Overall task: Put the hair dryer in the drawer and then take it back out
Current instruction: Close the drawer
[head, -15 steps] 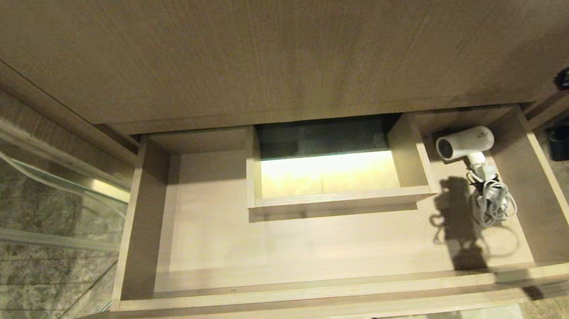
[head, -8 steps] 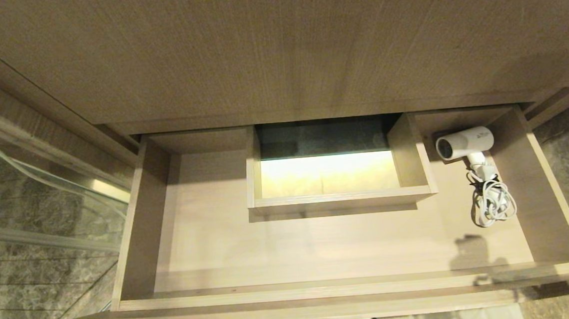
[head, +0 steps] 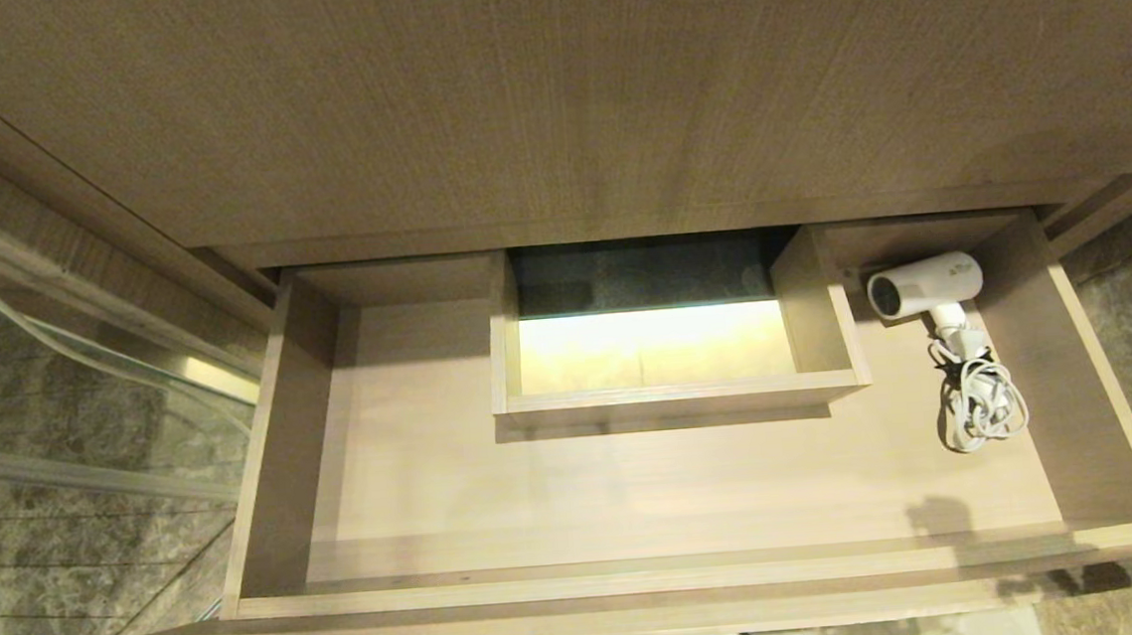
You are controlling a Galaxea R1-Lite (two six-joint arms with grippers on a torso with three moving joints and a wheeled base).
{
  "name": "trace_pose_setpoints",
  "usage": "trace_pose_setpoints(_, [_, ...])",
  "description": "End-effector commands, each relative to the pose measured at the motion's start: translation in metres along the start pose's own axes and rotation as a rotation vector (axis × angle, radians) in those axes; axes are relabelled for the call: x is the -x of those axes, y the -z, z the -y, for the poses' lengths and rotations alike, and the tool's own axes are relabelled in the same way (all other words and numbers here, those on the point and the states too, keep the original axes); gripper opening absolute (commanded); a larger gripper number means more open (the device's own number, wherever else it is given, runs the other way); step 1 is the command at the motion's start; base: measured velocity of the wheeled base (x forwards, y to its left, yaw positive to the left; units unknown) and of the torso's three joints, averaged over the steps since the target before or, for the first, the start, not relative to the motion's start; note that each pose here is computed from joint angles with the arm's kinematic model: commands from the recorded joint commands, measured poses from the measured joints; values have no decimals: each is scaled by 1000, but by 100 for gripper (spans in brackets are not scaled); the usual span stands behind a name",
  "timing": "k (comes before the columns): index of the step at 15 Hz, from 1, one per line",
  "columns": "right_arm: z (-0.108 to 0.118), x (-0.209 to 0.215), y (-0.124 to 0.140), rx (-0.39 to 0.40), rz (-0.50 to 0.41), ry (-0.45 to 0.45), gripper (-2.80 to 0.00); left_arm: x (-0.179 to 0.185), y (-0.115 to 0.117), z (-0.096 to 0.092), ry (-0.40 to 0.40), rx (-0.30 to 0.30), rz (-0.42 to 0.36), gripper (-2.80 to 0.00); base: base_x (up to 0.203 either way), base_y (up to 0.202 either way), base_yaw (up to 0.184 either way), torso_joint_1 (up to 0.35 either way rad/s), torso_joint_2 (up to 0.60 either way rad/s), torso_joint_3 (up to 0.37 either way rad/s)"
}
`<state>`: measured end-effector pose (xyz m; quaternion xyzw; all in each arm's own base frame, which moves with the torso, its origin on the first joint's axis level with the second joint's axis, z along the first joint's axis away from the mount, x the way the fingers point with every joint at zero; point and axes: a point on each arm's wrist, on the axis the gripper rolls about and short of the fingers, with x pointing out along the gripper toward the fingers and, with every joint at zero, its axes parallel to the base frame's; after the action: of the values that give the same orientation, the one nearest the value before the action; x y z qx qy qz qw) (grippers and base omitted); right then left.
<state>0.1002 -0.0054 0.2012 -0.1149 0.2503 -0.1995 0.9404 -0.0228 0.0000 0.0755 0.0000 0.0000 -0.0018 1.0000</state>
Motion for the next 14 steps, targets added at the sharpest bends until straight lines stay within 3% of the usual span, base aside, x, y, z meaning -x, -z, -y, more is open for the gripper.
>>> trace_pose_setpoints(1, [0, 14, 21, 54, -33, -99, -280, 0, 0, 0, -1, 0, -2, -280, 0, 0, 0, 0, 0, 0])
trace_pose_setpoints(3, [-4, 14, 55, 147, -220, -138, -280, 0, 0, 0, -1, 0, -2, -280, 0, 0, 0, 0, 0, 0])
trace_pose_setpoints(5, [-9, 7, 71, 183, -333, -133, -280, 0, 0, 0, 1, 0, -2, -280, 0, 0, 0, 0, 0, 0])
trace_pose_setpoints(10, [-27, -23, 74, 217, -550, -101, -280, 0, 0, 0, -1, 0, 0, -280, 0, 0, 0, 0, 0, 0])
trace_pose_setpoints(14, [-37, -50, 80, 255, -707, 5, -280, 0, 0, 0, -1, 0, -2, -280, 0, 0, 0, 0, 0, 0])
